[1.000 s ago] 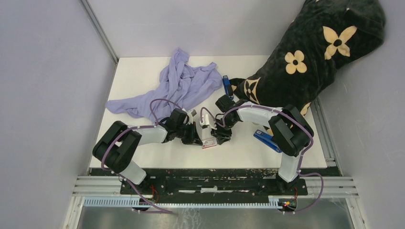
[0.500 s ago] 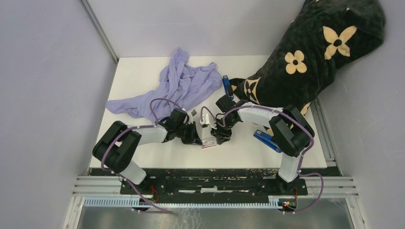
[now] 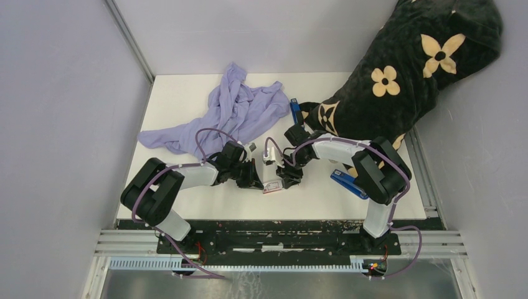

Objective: Unload the staples from the stapler
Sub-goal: Close the staple box at the center of the board.

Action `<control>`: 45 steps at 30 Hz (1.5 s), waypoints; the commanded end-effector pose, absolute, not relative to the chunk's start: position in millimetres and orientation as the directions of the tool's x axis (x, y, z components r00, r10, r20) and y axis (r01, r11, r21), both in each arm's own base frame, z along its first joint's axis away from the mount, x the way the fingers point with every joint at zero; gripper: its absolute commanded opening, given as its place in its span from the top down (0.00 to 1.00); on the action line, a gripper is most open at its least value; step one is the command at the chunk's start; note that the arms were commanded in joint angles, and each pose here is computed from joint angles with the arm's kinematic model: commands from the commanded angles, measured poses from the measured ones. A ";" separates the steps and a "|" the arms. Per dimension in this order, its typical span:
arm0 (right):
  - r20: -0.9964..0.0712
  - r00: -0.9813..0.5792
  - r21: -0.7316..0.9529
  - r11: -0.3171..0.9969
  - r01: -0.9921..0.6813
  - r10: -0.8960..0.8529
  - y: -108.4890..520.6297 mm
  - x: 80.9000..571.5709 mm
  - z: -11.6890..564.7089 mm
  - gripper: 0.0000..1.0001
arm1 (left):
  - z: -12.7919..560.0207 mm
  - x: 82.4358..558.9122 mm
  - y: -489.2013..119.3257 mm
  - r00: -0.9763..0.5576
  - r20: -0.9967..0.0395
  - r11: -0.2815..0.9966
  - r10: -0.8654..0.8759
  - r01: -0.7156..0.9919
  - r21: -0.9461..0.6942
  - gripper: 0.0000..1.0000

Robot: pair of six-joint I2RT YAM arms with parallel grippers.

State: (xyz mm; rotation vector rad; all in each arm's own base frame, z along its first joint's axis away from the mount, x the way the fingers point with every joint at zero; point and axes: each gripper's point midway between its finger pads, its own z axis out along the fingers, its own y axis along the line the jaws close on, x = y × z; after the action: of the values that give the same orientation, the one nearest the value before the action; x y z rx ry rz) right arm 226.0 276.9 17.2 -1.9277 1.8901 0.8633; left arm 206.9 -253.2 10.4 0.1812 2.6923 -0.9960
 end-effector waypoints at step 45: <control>-0.635 0.156 -0.032 -0.176 -0.984 -0.757 295.3 240.8 20.8 0.86 | 56.5 185.5 -228.3 -0.892 -0.442 0.701 -0.089 0.260 -0.664 0.97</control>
State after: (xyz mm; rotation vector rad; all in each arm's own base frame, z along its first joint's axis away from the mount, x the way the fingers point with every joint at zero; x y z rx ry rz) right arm 232.7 290.1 15.7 -2.0100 1.7035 0.7361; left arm 181.8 -230.8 50.5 0.1695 2.4869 -1.0665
